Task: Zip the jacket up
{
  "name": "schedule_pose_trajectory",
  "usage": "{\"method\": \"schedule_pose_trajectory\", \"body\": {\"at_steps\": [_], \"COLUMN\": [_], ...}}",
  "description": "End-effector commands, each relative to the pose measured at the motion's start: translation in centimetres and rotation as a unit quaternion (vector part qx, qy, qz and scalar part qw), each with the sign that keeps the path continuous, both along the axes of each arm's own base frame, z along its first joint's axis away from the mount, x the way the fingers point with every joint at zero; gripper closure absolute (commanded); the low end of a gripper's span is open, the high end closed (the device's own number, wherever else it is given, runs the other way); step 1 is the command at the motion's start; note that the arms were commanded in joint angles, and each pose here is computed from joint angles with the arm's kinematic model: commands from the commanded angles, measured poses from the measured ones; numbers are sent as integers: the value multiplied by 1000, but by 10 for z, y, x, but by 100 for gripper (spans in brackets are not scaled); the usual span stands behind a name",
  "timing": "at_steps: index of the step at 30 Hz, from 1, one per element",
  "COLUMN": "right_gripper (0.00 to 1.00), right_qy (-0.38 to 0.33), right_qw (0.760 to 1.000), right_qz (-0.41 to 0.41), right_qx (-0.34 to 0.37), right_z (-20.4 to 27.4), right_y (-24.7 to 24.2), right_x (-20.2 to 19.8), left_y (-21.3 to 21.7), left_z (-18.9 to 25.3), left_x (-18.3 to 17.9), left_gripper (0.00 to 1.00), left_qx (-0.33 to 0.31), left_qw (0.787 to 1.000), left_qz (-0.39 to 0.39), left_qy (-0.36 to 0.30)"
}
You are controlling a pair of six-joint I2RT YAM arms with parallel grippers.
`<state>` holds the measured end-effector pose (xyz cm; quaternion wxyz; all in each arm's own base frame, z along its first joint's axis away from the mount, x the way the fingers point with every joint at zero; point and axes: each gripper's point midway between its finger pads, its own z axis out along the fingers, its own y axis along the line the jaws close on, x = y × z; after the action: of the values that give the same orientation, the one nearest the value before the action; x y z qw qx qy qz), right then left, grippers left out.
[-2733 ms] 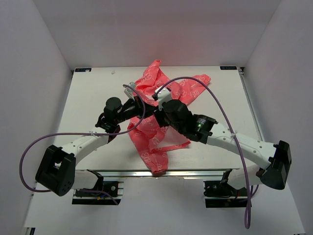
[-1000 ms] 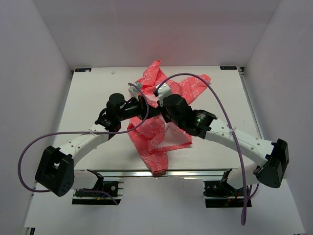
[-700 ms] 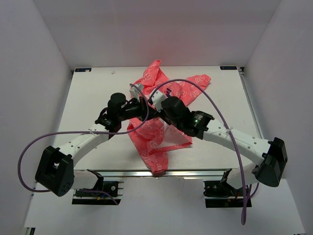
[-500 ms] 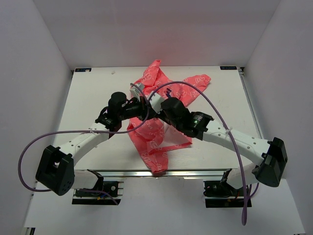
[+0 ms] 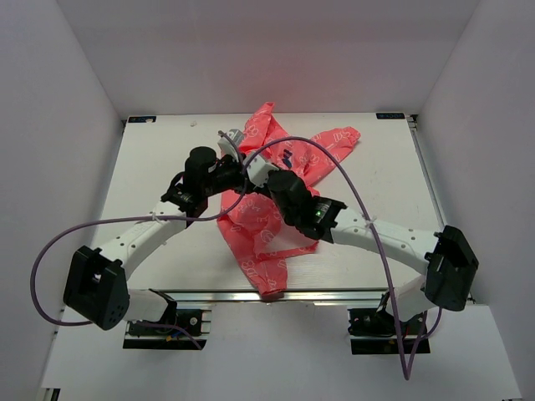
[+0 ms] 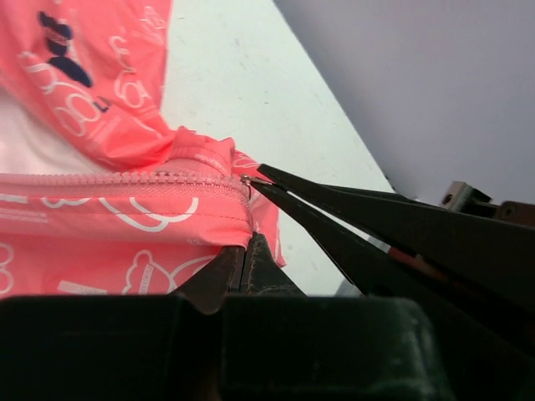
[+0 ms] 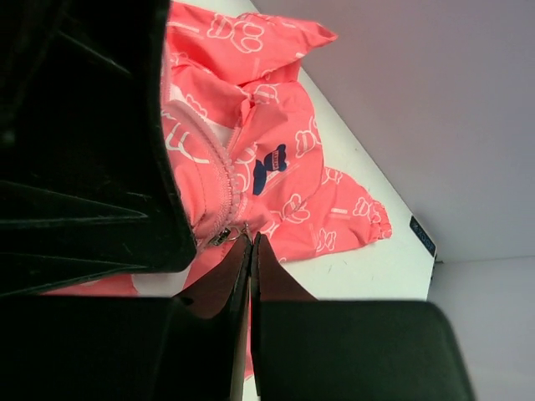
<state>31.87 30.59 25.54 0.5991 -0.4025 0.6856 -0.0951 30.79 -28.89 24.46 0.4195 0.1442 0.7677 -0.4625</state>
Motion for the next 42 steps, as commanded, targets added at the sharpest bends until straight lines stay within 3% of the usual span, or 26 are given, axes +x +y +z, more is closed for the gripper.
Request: {"method": "schedule_pose_trajectory", "body": {"at_steps": [1, 6, 7, 8, 9, 11, 13, 18, 26, 31, 36, 37, 42], "right_gripper": [100, 100, 100, 100, 100, 100, 100, 100, 100, 100, 100, 100, 100], "right_qy": [-20, 74, 90, 132, 161, 208, 256, 355, 501, 521, 550, 546, 551], "right_qw": [999, 997, 995, 988, 981, 971, 958, 928, 847, 818, 788, 789, 779], "right_qz": [-49, 24, 42, 78, 109, 119, 130, 114, 89, 25, -3, -10, -24], "right_qx": [3, -8, 1, -8, 6, -3, 10, 20, 153, 244, 277, 282, 297], "right_z": [42, 15, 19, 8, 8, -8, -20, -38, -37, -14, -4, -1, 2], "right_y": [-20, -14, -10, -5, 5, 4, 8, 1, 11, 18, 30, 30, 29], "right_x": [18, -10, -15, -30, -41, -54, -67, -85, -78, -46, -40, -37, -41], "left_y": [7, 18, 20, 19, 19, 17, 16, 19, 20, 10, -9, -5, -15], "left_z": [-18, -13, -14, -10, -9, -1, 4, 6, 1, 2, 5, -1, 6], "left_x": [-24, -14, -11, -10, -10, -13, -16, -32, -77, -83, -85, -72, -51], "left_gripper": [100, 100, 74, 60, 36, 22, 2, 2, 2, 3, 11, 13, 15], "left_qx": [51, 72, 78, 77, 78, 68, 57, 43, 38, 78, 122, 149, 167], "left_qw": [998, 997, 996, 996, 996, 997, 998, 998, 998, 997, 992, 985, 973], "left_qz": [-20, 18, 29, 28, 26, 17, 14, 8, -29, 4, 40, 87, 159], "left_qy": [39, 21, 23, 19, 21, 17, 12, 35, 42, 19, -9, -14, -21]}}
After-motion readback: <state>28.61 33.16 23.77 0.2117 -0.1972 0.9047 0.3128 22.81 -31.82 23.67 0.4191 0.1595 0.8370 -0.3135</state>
